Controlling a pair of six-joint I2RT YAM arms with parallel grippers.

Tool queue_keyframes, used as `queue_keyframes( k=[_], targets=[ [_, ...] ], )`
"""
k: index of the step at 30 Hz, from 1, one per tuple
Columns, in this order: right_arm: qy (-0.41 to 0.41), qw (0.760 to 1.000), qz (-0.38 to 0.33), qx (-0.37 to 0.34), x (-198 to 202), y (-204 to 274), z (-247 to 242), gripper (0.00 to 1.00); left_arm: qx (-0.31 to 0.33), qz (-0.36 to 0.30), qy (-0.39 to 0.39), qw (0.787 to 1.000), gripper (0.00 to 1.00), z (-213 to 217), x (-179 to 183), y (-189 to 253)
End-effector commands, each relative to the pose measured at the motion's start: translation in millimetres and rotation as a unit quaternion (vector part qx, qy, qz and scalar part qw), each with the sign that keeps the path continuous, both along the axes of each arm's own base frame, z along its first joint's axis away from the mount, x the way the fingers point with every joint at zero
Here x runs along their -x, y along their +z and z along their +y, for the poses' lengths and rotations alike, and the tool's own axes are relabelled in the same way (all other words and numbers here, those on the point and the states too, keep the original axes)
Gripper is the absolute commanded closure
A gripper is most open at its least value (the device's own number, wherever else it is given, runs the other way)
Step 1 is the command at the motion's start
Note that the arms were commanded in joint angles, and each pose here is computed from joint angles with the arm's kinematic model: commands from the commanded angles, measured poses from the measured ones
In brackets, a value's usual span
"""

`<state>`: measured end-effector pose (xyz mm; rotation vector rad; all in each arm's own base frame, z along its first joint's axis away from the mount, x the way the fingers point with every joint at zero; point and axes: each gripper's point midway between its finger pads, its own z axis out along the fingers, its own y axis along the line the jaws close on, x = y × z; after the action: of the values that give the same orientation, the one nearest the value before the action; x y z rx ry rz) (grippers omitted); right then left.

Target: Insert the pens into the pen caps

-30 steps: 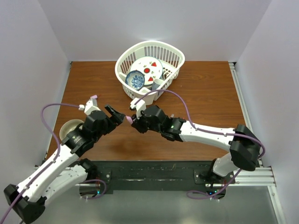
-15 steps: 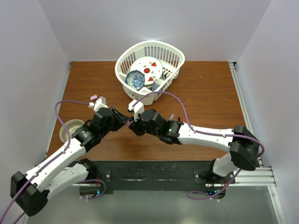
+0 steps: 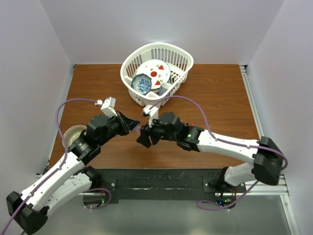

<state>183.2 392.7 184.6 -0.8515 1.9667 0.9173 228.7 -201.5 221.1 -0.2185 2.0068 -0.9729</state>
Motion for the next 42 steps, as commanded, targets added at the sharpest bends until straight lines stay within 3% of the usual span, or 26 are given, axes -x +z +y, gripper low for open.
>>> queue_keyframes(
  k=[1,7,12,18,19,21,22,23,24,27,28,31,33,34,38,42],
  targets=[
    [0.073,0.988,0.048,-0.126,24,50,-15,0.42,0.021,-0.15,-0.122,0.981,1.0,-22,23,68],
    [0.135,0.969,0.057,-0.201,44,85,-28,0.46,0.028,-0.203,-0.207,0.957,1.0,-38,43,94],
    [0.167,0.952,0.077,-0.245,58,101,-27,0.51,0.086,-0.235,-0.261,0.932,1.0,-51,61,112],
    [0.17,0.943,0.086,-0.272,67,104,-33,0.73,0.102,-0.251,-0.261,0.927,1.0,-53,61,117],
    [0.169,0.943,0.086,-0.273,68,104,-35,0.78,0.103,-0.253,-0.26,0.926,1.0,-53,60,118],
    [0.158,0.945,0.079,-0.277,66,104,-38,1.0,0.104,-0.25,-0.265,0.925,1.0,-55,60,116],
    [0.154,0.944,0.07,-0.283,67,110,-41,1.0,0.104,-0.251,-0.267,0.925,1.0,-57,59,116],
    [0.146,0.949,0.07,-0.272,65,104,-43,1.0,0.099,-0.25,-0.249,0.93,0.93,-55,52,117],
    [0.126,0.953,0.062,-0.27,58,106,-45,1.0,0.087,-0.234,-0.235,0.94,0.59,-53,47,109],
    [0.098,0.961,0.053,-0.252,52,105,-51,1.0,0.068,-0.213,-0.137,0.965,0.29,-33,21,110],
    [0.085,0.963,0.05,-0.252,49,106,-53,1.0,0.066,-0.211,-0.11,0.969,0.25,-26,15,115],
    [0.059,0.968,0.044,-0.239,43,105,-60,1.0,0.025,-0.19,-0.018,0.981,0.23,-4,-13,116],
    [0.049,0.973,0.04,-0.224,41,101,-64,1.0,-0.04,-0.172,0.03,0.984,0.3,9,-36,104],
    [0.046,0.973,0.035,-0.223,41,103,-67,1.0,-0.077,-0.193,0.046,0.977,0.3,17,-44,119],
    [0.039,0.974,0.003,-0.223,46,115,-83,1.0,-0.238,-0.168,0.146,0.945,0.22,67,-89,106],
    [0.026,0.977,-0.021,-0.209,48,118,-99,1.0,-0.261,-0.102,0.2,0.939,0.18,127,-135,75]
  ],
)
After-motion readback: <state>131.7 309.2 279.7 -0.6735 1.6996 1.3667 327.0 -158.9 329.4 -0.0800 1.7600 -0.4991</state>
